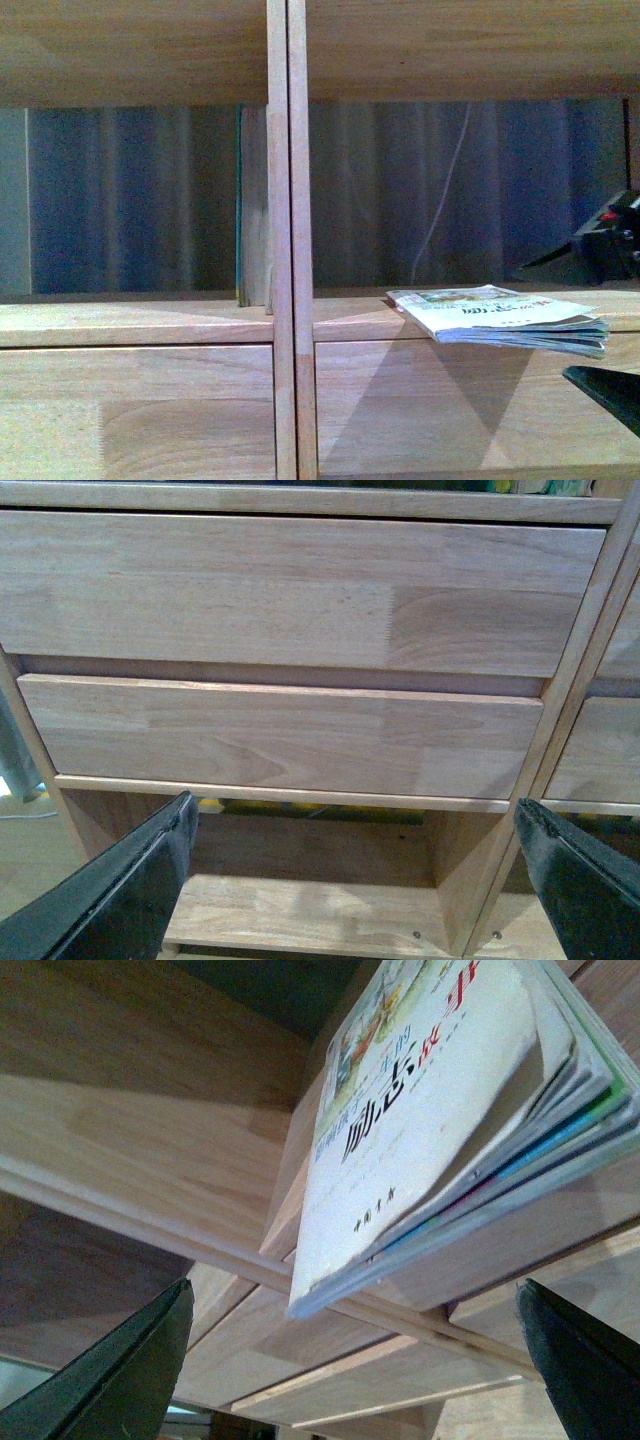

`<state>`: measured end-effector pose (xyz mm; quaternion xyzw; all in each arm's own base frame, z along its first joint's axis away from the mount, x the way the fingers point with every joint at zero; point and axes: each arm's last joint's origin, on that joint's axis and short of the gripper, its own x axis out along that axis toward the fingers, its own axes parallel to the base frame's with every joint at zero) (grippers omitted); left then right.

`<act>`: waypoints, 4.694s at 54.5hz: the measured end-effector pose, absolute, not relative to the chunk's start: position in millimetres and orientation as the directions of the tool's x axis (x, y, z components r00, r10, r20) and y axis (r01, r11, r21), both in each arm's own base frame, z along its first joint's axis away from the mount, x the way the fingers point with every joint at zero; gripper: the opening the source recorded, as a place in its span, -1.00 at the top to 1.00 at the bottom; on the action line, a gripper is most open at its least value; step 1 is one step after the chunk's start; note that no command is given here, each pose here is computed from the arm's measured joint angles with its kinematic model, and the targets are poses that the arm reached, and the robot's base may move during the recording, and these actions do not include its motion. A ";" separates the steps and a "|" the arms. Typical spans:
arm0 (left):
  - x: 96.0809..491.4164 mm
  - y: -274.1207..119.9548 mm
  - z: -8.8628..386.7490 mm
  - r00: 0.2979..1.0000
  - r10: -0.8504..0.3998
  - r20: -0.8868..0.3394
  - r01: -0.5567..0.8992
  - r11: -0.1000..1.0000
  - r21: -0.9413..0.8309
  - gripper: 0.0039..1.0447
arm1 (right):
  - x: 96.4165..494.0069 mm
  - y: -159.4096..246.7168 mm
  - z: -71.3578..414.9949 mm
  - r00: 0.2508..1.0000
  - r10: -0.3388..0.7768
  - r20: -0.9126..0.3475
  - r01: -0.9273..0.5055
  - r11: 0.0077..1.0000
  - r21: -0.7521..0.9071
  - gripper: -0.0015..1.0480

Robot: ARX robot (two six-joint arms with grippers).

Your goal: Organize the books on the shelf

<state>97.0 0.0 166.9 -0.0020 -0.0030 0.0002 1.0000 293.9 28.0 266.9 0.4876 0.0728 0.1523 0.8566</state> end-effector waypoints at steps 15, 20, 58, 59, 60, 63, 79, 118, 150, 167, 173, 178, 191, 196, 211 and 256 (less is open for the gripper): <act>97.0 0.0 166.9 1.000 0.000 0.006 0.000 1.000 -0.004 -0.86 | 327.9 32.5 270.4 0.961 0.276 0.005 -0.109 0.363 0.925 -0.86; 97.0 0.0 166.9 1.000 0.000 0.006 0.000 1.000 -0.004 -0.86 | 332.1 34.0 271.7 0.963 0.271 0.001 -0.093 0.328 0.940 -0.86; 97.0 0.0 166.9 1.000 0.000 0.006 0.000 1.000 -0.004 -0.86 | 334.5 67.4 271.7 0.964 0.265 0.032 -0.085 0.192 0.978 0.02; 97.0 0.0 166.9 1.000 0.000 0.006 0.000 1.000 -0.004 -0.86 | 334.8 67.4 271.1 0.964 0.263 0.029 -0.082 0.193 0.978 0.08; 97.0 0.0 166.9 1.000 0.000 0.006 0.000 1.000 -0.004 -0.86 | 335.0 67.4 270.6 0.965 0.260 0.028 -0.079 0.191 0.978 0.15; 97.0 0.0 166.9 1.000 0.000 0.006 0.000 1.000 -0.004 -0.86 | 335.4 67.4 269.9 0.966 0.258 0.025 -0.076 0.189 0.979 0.28; 97.0 0.0 166.9 1.000 0.000 0.006 0.000 1.000 -0.004 -0.86 | 304.3 34.1 260.0 0.960 0.269 0.079 -0.133 0.189 0.973 0.86; 217.4 59.2 289.4 0.927 -0.320 0.199 0.356 0.916 -0.186 -0.86 | 188.7 21.7 343.5 0.756 0.519 0.400 -0.612 0.342 0.714 0.86; 307.2 -36.4 361.0 0.616 -0.708 0.347 0.731 0.348 -0.588 -0.86 | 229.2 115.6 335.8 0.629 0.647 0.430 -0.765 0.419 0.489 0.86; 290.6 -67.5 353.5 0.526 -0.773 0.355 0.766 0.249 -0.592 -0.86 | 246.2 152.2 343.7 0.589 0.667 0.457 -0.775 0.306 0.553 0.86; 287.2 -69.6 353.0 0.518 -0.777 0.358 0.771 0.242 -0.589 -0.86 | 242.5 161.9 344.4 0.562 0.687 0.461 -0.781 0.256 0.569 0.86; 284.1 -69.6 354.8 0.507 -0.777 0.372 0.785 0.238 -0.572 -0.86 | 237.3 169.3 344.3 0.530 0.713 0.459 -0.791 0.221 0.570 0.86; 272.3 -67.2 360.7 0.456 -0.785 0.419 0.832 0.209 -0.513 -0.86 | 232.1 174.1 343.4 0.487 0.741 0.462 -0.786 0.141 0.602 0.86; 268.4 -66.7 361.8 0.441 -0.788 0.428 0.844 0.202 -0.497 -0.84 | 231.4 173.2 339.8 0.485 0.742 0.463 -0.773 0.115 0.624 0.86; 265.6 -65.8 359.4 0.449 -0.777 0.442 0.845 0.207 -0.494 -0.18 | 228.9 171.1 339.0 0.447 0.749 0.489 -0.755 0.022 0.656 0.86; 272.6 -13.3 377.7 0.608 -0.661 0.440 0.789 0.441 -0.427 0.88 | 203.0 107.8 317.6 0.486 0.815 0.314 -0.768 0.226 0.600 -0.88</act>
